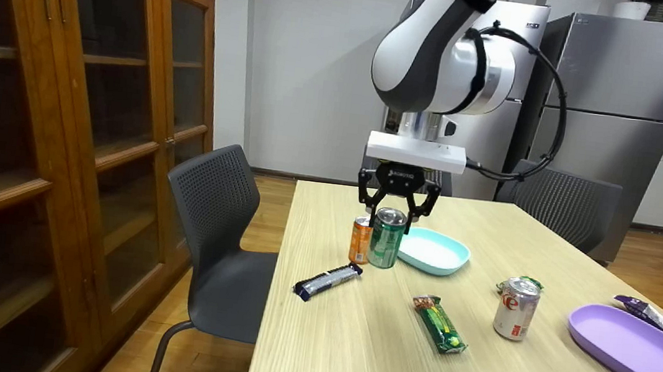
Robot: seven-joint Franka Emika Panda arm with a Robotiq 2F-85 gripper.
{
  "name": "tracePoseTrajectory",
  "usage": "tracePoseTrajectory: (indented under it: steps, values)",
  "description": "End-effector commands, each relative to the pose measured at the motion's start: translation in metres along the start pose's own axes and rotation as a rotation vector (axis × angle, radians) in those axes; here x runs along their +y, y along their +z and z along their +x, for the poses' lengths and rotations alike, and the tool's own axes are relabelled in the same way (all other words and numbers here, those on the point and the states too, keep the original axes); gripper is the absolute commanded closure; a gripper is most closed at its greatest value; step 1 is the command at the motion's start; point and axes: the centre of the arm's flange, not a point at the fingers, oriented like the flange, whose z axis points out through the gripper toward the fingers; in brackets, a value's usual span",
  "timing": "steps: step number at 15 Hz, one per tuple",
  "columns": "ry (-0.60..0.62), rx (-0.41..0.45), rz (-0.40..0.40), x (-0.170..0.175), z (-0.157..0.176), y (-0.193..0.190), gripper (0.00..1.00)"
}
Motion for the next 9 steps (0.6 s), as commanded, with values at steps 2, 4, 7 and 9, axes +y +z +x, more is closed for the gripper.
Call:
tracePoseTrajectory:
  steps: [2,4,7,9]
  values:
    - [0.070,0.048,0.005,0.038,0.002,-0.046,0.62]
    - [0.105,0.076,0.005,0.057,0.008,-0.059,0.62]
    - [0.159,0.106,0.005,0.088,0.014,-0.076,0.62]
    - [0.199,0.125,0.001,0.110,0.016,-0.085,0.62]
